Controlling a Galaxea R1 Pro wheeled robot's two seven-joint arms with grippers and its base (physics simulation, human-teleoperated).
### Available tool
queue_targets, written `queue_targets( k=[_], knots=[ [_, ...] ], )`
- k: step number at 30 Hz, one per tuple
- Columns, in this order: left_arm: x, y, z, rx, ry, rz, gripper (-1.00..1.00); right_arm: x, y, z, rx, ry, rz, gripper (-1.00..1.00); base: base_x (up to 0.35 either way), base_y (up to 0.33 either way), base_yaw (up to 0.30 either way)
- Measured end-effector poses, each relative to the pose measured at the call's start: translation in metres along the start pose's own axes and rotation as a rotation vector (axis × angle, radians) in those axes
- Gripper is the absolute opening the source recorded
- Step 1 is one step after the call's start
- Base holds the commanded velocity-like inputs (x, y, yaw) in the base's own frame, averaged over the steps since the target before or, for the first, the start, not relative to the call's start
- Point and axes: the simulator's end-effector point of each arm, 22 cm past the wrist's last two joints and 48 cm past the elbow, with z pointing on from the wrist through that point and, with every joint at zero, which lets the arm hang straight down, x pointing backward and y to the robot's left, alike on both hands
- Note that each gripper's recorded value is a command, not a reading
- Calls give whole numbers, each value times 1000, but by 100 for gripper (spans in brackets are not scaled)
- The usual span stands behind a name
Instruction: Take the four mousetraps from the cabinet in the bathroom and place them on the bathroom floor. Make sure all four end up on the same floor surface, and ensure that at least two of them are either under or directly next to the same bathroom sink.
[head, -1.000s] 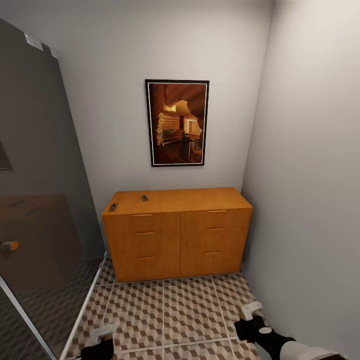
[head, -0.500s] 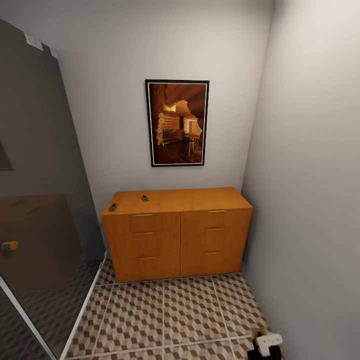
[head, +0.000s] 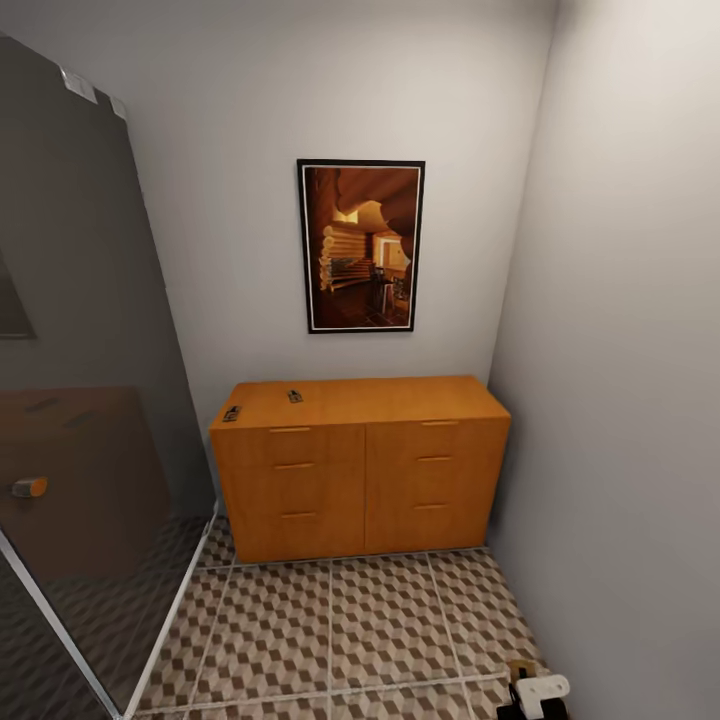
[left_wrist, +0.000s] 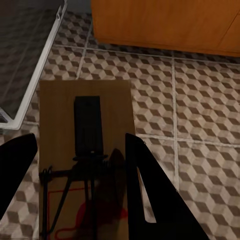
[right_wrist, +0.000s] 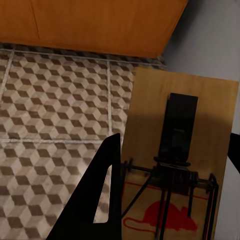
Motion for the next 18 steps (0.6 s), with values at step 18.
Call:
queue_targets(
  k=[18],
  knots=[
    [0,-2,0,3,0,-2,-100,0,2,0,-2,1,0,-100,0,0,293]
  ],
)
